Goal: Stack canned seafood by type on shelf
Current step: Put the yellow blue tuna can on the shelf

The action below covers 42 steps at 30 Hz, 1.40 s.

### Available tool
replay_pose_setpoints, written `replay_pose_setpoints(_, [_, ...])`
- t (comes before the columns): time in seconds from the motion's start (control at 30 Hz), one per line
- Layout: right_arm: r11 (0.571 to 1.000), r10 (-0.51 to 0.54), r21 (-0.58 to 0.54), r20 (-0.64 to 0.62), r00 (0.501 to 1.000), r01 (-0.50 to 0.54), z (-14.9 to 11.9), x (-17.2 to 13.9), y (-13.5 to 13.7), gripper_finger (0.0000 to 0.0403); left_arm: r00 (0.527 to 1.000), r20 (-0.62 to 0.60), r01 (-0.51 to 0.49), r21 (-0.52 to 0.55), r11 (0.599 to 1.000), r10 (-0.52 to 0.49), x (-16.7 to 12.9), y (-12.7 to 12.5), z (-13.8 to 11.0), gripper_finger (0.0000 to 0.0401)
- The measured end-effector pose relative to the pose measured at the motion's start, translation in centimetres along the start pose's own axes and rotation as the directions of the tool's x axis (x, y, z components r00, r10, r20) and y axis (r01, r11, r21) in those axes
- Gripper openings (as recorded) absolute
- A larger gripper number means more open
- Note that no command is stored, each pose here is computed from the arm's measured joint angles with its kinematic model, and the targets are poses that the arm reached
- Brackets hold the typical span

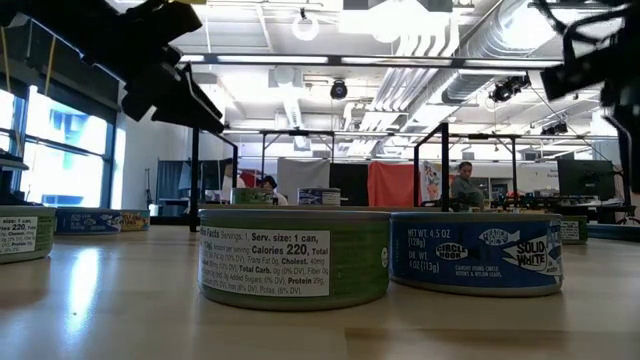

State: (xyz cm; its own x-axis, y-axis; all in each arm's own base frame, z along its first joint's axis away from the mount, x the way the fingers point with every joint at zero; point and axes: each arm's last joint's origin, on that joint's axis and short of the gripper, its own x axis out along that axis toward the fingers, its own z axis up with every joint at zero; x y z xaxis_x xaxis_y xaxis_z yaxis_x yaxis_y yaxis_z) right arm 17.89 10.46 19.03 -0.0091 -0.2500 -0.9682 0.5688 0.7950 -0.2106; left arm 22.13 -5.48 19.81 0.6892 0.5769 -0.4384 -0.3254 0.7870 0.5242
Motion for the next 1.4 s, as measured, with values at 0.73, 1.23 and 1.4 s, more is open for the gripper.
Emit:
replay_pose_setpoints(0.73, [0.973,0.142,0.226,-0.399,0.906,-0.053,-7.6,-0.2,4.2,0.0007,0.991,0.133,0.036,-0.046,0.998,-0.03,0.5,0.5,1.9,0.0241])
replay_pose_setpoints(1.23, [0.987,0.149,0.093,-0.253,0.956,-0.129,-1.4,2.7,5.0,0.0002,0.976,0.207,0.084,-0.052,0.995,-0.072,0.3,0.5,2.7,0.0241])
replay_pose_setpoints(1.4, [0.991,0.136,0.017,-0.068,0.988,-0.136,3.4,3.8,3.6,0.0001,0.972,0.212,0.109,-0.047,0.993,-0.097,0.4,0.4,2.7,0.0241])
